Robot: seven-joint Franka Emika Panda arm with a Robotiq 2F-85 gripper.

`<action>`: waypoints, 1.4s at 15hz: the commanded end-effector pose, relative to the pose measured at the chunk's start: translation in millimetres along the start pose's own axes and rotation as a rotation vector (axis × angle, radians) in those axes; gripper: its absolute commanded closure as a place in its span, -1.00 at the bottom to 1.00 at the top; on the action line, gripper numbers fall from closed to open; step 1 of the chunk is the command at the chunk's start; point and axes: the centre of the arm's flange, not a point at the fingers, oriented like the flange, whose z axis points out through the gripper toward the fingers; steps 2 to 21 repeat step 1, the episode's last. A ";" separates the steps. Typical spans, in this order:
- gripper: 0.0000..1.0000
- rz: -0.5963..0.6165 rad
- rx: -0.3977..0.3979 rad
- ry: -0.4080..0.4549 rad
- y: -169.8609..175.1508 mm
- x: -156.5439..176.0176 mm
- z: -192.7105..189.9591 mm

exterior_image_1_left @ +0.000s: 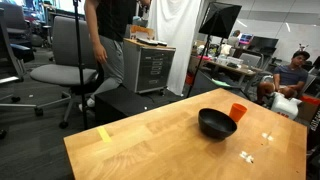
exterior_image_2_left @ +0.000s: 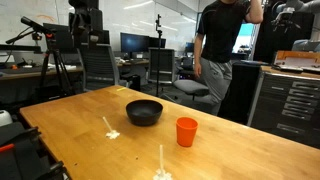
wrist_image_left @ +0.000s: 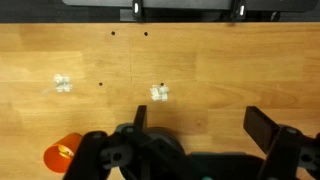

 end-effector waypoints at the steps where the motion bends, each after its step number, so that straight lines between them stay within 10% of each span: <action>1: -1.00 0.000 0.000 0.000 0.0 0.1 -0.1; 21: -1.00 0.000 0.000 0.000 0.0 0.1 -0.1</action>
